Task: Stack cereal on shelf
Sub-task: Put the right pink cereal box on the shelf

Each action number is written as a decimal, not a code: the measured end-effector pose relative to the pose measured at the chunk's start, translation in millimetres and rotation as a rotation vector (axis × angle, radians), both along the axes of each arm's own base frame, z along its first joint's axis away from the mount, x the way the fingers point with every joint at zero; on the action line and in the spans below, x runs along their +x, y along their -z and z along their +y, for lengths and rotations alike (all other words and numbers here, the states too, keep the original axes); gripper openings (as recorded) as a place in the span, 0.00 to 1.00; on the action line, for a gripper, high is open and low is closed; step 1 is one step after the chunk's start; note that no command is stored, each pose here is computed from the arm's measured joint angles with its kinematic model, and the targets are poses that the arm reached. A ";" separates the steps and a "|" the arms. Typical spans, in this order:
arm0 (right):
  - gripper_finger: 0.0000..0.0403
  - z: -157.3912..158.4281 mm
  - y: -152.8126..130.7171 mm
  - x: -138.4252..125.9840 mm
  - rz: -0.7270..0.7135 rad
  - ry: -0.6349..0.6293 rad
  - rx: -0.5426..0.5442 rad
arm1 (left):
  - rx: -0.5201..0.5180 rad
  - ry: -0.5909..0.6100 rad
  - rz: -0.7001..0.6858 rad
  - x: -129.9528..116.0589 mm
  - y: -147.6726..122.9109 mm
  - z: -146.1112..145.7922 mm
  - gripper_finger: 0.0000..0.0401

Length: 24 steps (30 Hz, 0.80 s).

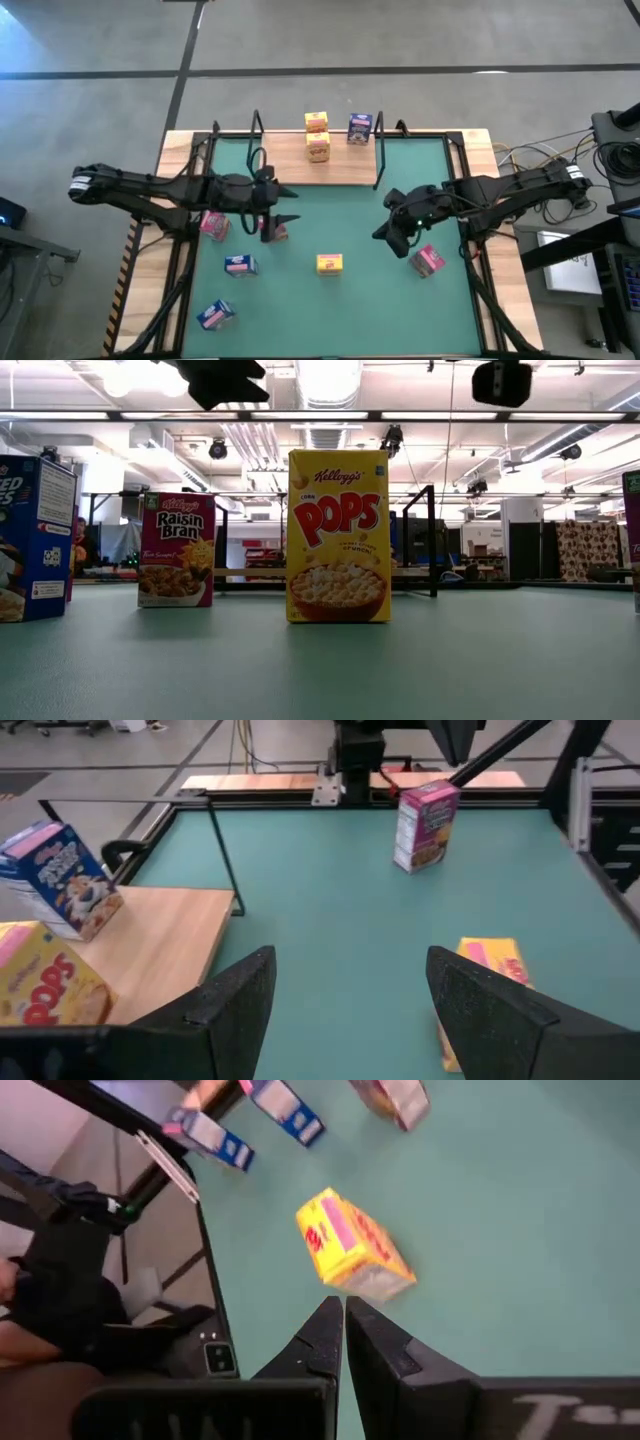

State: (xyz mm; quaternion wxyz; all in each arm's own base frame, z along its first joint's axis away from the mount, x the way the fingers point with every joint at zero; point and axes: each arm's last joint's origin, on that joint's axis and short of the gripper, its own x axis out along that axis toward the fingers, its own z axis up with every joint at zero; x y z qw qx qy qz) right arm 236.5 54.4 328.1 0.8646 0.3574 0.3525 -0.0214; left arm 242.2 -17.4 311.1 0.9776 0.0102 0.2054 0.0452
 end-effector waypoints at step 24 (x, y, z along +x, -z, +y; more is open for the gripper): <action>0.11 20.8 25.4 -30.2 0.981 0.201 -0.011 | -0.013 0.062 0.012 -1.5 3.3 -16.4 0.60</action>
